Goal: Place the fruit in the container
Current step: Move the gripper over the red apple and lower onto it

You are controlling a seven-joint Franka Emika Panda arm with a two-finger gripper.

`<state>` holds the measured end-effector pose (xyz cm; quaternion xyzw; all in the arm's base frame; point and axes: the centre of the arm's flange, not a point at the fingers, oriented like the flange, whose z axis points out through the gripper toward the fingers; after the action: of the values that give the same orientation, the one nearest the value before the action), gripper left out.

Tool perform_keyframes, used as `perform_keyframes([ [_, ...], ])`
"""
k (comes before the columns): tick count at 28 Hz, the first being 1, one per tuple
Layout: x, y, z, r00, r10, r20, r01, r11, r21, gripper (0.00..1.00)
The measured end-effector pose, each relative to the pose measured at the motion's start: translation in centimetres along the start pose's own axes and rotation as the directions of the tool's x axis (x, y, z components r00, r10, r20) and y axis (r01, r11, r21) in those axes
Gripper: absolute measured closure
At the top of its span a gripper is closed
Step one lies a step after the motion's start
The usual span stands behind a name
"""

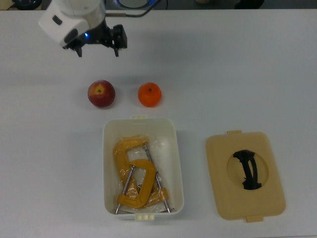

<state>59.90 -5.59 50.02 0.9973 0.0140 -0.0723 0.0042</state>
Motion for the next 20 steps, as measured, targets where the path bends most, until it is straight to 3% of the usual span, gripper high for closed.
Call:
perform_keyframes([
  [9, 2.0, -0.2, 8.6, 0.996, -0.028, 0.082, 0.032, 0.998, -0.051, 0.00],
  [20, 3.5, 0.8, 12.7, 0.993, -0.040, 0.114, 0.052, 0.993, -0.105, 0.00],
])
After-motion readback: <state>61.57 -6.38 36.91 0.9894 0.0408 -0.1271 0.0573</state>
